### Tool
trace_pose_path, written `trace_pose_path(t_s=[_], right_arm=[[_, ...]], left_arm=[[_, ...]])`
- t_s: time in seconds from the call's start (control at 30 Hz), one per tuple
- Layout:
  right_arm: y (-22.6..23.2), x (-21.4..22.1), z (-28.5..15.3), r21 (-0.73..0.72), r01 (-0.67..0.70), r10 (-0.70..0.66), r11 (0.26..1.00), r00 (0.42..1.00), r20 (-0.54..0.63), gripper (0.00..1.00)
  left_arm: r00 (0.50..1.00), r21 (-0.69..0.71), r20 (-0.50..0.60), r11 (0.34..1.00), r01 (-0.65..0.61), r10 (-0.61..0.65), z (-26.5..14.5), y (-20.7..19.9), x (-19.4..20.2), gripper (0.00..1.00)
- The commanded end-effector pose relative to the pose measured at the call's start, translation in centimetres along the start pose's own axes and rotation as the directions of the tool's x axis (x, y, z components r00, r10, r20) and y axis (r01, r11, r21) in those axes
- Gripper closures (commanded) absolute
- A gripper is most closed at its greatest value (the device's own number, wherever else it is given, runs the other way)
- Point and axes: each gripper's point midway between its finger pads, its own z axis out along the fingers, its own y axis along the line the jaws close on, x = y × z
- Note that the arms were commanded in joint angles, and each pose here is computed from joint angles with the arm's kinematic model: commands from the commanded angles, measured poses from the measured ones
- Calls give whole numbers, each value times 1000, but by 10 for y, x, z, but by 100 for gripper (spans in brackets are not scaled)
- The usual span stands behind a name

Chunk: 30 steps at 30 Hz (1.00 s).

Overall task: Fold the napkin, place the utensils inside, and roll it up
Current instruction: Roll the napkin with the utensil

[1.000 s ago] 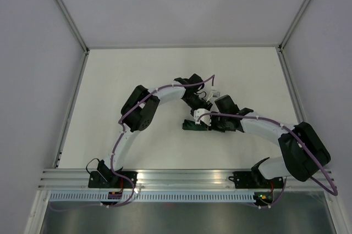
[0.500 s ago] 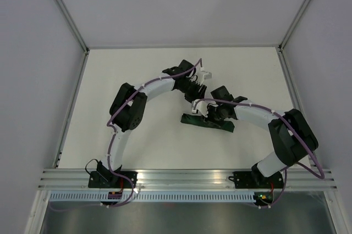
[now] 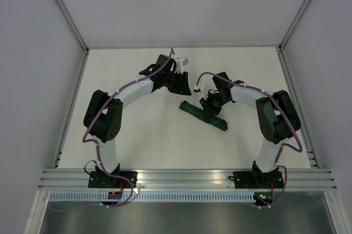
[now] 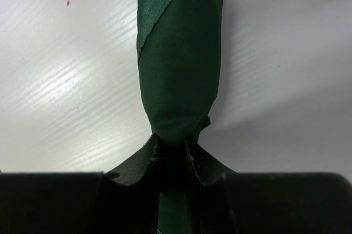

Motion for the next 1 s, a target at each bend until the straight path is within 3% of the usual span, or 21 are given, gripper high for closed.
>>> trace_pose_path(t_s=[0.0, 0.37, 0.6, 0.97], right_arm=[[-7, 22, 24, 6, -180, 180, 984, 980, -78, 75], [-26, -13, 51, -10, -417, 418, 909, 909, 12, 75], [-36, -36, 60, -8, -500, 499, 866, 862, 88, 75], [-31, -53, 75, -44, -545, 547, 837, 829, 117, 75]], left_arm=[[990, -38, 102, 994, 102, -98, -16, -6, -4, 52], [960, -95, 153, 963, 251, -235, 0, 5, 53, 52], [941, -132, 225, 949, 287, -254, 14, 23, 46, 52], [947, -207, 213, 936, 284, -240, 35, 46, 42, 51]])
